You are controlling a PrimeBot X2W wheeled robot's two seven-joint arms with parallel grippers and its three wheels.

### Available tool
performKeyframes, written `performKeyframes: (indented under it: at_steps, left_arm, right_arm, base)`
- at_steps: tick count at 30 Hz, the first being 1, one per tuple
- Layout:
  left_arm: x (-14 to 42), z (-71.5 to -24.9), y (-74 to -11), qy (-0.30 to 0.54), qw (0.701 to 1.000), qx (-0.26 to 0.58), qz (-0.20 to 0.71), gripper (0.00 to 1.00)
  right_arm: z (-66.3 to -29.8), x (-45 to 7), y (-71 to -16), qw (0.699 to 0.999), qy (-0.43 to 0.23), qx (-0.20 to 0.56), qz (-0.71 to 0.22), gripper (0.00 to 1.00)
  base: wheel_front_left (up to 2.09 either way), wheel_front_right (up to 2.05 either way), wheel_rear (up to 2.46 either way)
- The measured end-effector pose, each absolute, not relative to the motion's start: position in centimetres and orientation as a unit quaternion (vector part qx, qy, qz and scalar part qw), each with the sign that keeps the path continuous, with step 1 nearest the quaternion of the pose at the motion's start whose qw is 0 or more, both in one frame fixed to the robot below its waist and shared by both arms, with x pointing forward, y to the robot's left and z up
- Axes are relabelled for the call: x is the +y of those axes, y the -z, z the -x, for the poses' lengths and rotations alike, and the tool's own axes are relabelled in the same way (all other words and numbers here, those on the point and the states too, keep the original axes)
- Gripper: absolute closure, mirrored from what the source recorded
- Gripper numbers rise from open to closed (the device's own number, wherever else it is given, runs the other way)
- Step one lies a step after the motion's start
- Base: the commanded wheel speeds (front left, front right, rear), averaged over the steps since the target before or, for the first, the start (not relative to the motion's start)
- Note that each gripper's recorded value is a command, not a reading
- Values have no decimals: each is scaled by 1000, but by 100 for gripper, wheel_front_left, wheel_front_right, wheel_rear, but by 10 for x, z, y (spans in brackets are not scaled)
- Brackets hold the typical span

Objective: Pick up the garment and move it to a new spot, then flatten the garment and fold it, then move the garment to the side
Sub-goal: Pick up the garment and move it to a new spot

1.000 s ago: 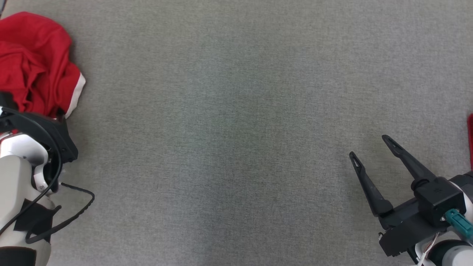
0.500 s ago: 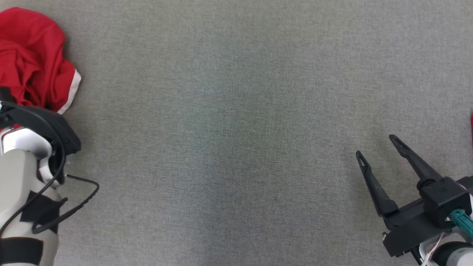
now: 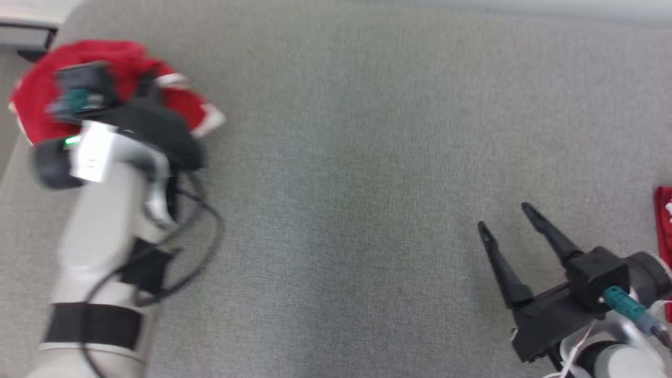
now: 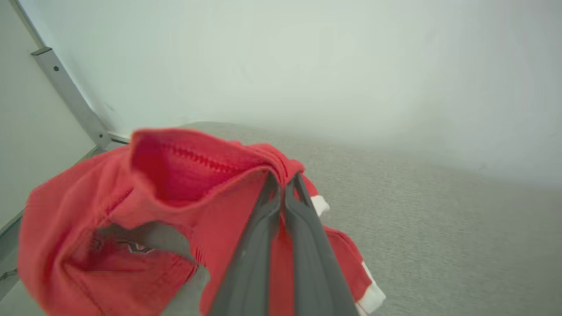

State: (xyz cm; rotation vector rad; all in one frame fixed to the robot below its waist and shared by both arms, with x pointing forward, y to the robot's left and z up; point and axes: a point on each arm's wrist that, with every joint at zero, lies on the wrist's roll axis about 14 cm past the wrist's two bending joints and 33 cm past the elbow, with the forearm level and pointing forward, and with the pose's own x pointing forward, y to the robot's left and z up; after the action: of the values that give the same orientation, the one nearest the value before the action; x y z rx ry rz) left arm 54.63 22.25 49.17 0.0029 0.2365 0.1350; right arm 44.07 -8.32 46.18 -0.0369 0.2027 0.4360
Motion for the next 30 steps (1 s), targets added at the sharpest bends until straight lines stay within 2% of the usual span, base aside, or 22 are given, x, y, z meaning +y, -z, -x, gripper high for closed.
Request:
performKeyframes:
  at_steps: [7, 16, 30]
  left_arm:
    - [172, -539, -558, 8, 999, 21, -32, 100]
    - [114, -505, -611, 110, 991, -61, -44, 100]
    - [-4, -464, -649, 266, 956, -120, -27, 100]
  right_arm:
    - [-430, -64, -480, 972, -222, 77, -13, 0]
    - [-405, -59, -500, 976, -207, 53, -41, 0]
    - [-369, -131, -512, 995, -94, 24, -39, 0]
  base:
    - [0, 0, 0]
    - [0, 0, 0]
    - [0, 0, 0]
